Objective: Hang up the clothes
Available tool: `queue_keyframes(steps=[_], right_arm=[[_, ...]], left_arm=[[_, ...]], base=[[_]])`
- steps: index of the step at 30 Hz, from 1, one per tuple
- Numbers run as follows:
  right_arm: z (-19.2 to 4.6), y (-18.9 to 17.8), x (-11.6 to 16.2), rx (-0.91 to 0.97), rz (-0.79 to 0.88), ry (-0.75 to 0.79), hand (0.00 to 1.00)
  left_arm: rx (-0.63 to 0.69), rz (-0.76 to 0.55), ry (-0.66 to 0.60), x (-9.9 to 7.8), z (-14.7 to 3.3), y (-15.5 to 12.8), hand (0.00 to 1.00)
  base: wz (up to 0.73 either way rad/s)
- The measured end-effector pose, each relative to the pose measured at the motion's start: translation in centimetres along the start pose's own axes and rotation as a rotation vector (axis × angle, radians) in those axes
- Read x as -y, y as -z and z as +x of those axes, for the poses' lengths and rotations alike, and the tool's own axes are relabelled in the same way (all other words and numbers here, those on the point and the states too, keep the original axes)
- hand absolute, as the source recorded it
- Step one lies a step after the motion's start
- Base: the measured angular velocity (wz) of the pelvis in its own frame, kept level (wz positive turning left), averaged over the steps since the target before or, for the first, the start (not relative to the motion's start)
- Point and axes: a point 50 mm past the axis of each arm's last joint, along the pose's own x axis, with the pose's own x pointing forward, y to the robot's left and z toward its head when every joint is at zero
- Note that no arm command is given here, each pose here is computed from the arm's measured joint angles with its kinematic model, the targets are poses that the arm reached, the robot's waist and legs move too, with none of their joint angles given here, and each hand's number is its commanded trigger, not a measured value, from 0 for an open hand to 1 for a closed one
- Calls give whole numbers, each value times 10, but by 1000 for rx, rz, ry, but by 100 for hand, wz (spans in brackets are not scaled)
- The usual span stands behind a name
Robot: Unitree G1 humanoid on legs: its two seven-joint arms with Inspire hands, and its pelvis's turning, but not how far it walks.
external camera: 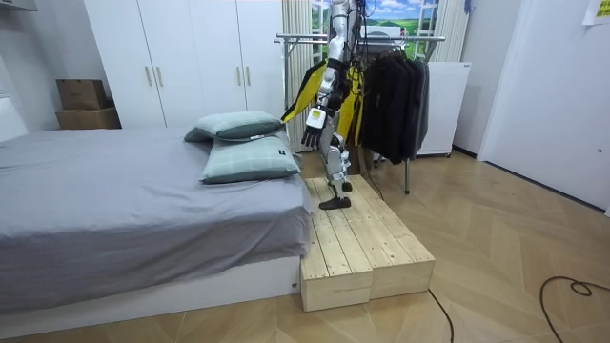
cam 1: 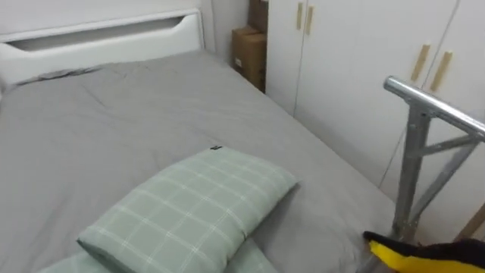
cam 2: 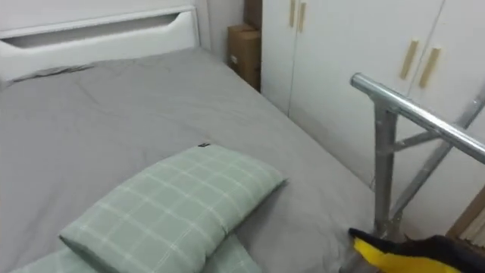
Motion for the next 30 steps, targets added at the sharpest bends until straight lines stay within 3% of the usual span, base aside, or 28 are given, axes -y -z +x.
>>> queue_keyframes(steps=[7,14,19,30], right_arm=[[2,-18,-1,65,-69,64,0],[4,-32,-13,126,-75,54,0],[3,-19,-16,95,-106,30,0],[-3,11,-13,17,-41,11,0]], left_arm=[[-84,-30,-8,2,-5,30,0],[-75,-39,14,12,-5,26,0],[-48,-51,36,21,-4,17,0],[-25,-40,-16,9,-3,14,0]], base=[[65],[42],[16],[0]])
